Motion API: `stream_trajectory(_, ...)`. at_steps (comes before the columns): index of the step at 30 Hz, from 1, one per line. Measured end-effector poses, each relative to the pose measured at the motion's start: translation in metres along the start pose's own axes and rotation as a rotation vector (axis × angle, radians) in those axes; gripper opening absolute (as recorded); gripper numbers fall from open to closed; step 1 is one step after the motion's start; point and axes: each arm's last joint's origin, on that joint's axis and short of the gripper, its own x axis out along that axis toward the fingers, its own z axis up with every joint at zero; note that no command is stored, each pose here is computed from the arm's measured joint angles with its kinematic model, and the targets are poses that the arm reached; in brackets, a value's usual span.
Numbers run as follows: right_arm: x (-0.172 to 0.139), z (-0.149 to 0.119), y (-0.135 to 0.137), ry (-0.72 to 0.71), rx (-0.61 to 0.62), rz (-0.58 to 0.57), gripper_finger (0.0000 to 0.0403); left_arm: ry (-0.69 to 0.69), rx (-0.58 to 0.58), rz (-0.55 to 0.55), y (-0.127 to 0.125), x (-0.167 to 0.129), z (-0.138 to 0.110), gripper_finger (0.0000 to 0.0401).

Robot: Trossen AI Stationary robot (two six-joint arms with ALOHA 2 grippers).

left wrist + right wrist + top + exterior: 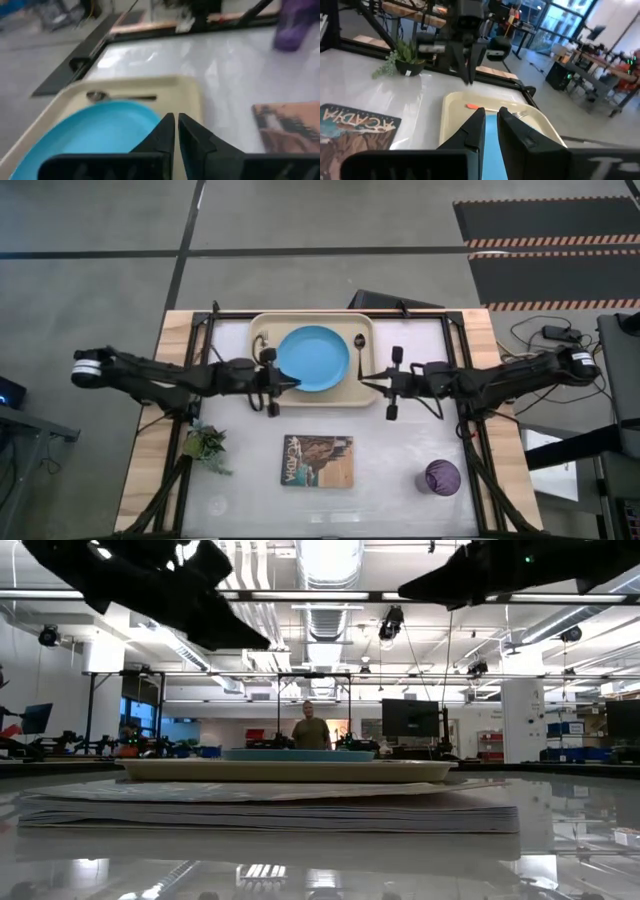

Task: Pick and place plate/cup/fork/spoon on tray
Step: Put the violet cup on the light brown tray to the top right of the blue plate

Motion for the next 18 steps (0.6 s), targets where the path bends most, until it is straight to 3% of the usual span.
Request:
stream_trajectory(5,-0.013,-0.001,-0.002,-0.03,-0.066,0.0,0.0038,-0.115,-0.04,-0.07,0.017,-0.022,-0.007,0.0001)
stream_trajectory(9,-0.022,0.004,-0.005,-0.056,-0.061,-0.009,0.0038,-0.188,-0.165,0.045,0.029,-0.027,-0.022,0.0)
stream_trajectory(13,-0.029,0.005,-0.007,-0.044,-0.064,-0.004,0.0038,-0.152,-0.207,0.162,0.031,-0.019,-0.038,0.0)
stream_trajectory(18,-0.035,0.007,-0.009,-0.048,-0.082,-0.006,0.0038,-0.115,-0.215,0.176,0.032,0.0,-0.04,0.0)
